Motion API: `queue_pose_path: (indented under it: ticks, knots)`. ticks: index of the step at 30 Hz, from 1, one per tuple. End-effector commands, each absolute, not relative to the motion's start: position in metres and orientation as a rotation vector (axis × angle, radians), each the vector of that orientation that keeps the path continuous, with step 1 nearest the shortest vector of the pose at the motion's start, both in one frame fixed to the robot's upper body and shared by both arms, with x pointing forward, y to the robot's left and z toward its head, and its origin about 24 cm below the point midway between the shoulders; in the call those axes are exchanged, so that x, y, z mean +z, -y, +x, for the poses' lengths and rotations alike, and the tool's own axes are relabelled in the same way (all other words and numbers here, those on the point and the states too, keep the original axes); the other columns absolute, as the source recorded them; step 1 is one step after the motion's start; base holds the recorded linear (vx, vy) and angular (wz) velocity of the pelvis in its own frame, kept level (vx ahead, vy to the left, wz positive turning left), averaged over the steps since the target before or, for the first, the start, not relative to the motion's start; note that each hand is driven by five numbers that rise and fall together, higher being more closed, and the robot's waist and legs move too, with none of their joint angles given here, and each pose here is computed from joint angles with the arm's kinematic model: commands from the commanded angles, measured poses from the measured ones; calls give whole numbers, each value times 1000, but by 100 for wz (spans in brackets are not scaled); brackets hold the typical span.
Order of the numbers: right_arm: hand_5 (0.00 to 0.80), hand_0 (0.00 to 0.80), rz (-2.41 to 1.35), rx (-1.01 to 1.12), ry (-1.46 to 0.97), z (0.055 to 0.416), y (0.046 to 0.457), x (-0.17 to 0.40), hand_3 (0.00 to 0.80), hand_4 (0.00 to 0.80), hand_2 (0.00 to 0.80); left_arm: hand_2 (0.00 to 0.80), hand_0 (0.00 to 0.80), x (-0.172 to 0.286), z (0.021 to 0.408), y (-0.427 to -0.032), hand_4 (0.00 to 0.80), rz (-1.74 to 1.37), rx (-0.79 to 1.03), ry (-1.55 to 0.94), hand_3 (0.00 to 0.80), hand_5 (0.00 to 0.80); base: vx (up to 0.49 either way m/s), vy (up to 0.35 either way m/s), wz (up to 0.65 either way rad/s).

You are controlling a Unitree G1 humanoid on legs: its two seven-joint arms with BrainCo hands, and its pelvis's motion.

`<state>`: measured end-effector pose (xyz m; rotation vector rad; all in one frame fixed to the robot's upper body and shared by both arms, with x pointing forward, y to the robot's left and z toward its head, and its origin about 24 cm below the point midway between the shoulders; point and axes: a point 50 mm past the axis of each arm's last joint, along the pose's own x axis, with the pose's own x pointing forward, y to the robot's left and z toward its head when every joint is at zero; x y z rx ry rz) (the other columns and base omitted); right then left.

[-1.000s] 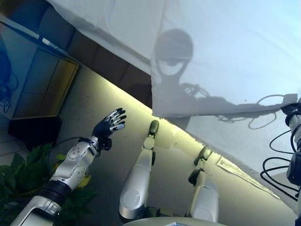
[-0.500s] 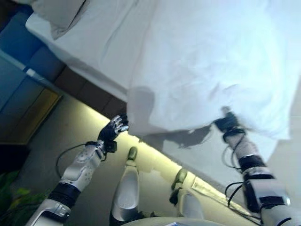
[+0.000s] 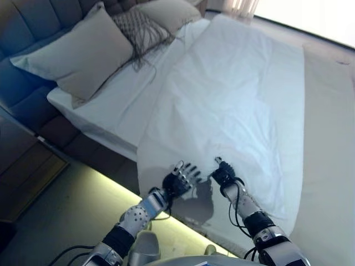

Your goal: Make the bed neatly

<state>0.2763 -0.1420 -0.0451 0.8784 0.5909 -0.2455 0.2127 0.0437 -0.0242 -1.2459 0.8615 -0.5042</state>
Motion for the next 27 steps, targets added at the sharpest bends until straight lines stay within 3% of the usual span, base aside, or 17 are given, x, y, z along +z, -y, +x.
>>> queue_pose_path:
  ticks: [1,7,17,23,27]
  knots:
    - [800,800,873,-246,-453,291,165,-22,800,800,800,0,0,-13,208,-17,0,-1397,-574,-969,0,0,36,-24,-1]
    - [800,800,857,-317,-456,283,186,-30,800,800,800,0,0,-28,191,-23,0,-1358,-470,-1160,0,0,39,-42,2]
    - [800,800,908,-344,-356,292,213,-14,800,800,800,0,0,-61,172,-58,0,-1267,-383,-1235,0,0,-38,-58,6]
    - [800,800,933,-288,-316,301,202,0,800,800,800,0,0,-64,176,-52,0,-1383,-375,-1199,0,0,-17,-57,4]
    - [800,800,952,-231,-261,317,188,18,800,800,800,0,0,-49,200,-35,0,-1462,-376,-1148,0,0,-163,-114,2]
